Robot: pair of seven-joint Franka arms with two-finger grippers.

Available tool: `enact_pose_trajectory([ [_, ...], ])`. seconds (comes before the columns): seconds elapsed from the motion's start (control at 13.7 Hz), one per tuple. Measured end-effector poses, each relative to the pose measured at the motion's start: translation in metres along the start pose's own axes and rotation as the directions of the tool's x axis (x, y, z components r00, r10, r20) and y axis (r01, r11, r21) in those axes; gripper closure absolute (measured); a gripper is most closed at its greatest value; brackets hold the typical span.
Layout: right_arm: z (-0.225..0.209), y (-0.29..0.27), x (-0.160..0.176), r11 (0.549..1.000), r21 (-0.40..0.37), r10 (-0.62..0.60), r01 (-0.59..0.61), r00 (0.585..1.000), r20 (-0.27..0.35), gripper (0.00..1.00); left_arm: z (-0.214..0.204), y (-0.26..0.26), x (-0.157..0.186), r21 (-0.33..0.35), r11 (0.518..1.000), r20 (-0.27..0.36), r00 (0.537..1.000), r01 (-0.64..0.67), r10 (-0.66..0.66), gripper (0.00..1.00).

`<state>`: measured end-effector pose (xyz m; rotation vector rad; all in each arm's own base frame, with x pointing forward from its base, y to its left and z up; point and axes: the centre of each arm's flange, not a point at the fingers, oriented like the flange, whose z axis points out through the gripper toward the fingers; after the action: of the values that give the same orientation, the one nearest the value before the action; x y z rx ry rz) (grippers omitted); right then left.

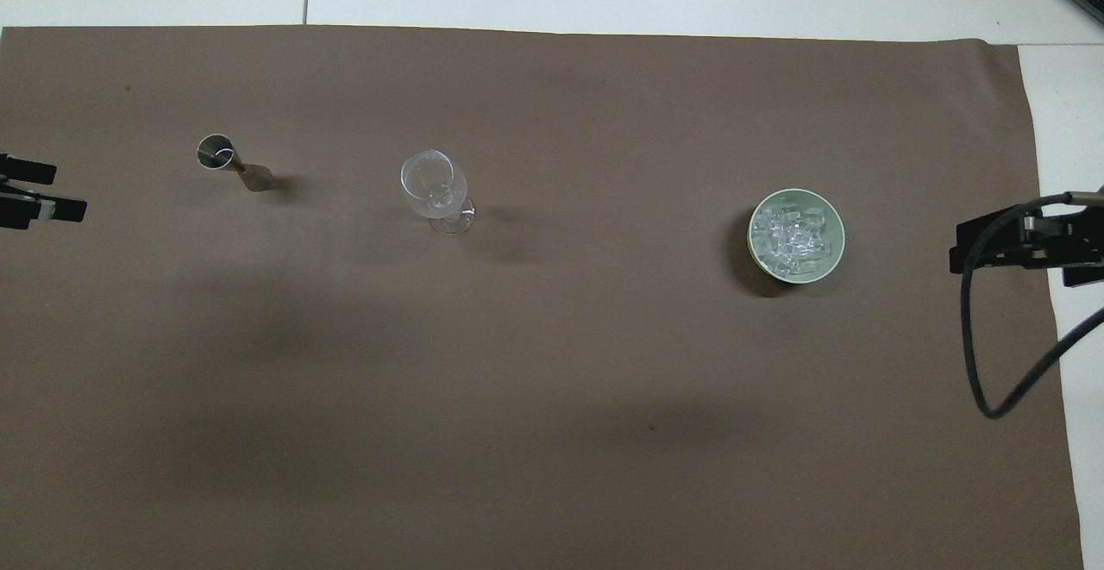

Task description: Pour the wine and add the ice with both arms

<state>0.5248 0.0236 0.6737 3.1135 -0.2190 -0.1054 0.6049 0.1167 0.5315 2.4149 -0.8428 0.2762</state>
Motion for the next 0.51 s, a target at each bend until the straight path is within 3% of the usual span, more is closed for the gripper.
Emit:
enact_pose_trajectory([
  [0.22,0.0,0.0,0.0,1.0,0.0,0.0,0.0,1.0,0.0,0.0,0.023,-0.03,-0.007,-0.075,0.975,-0.105,0.974,-0.208,0.2,0.0],
  [0.51,0.0,0.0,0.0,1.0,0.0,0.0,0.0,1.0,0.0,0.0,0.045,-0.065,-0.025,-0.09,0.916,-0.192,0.909,-0.392,0.37,0.0],
])
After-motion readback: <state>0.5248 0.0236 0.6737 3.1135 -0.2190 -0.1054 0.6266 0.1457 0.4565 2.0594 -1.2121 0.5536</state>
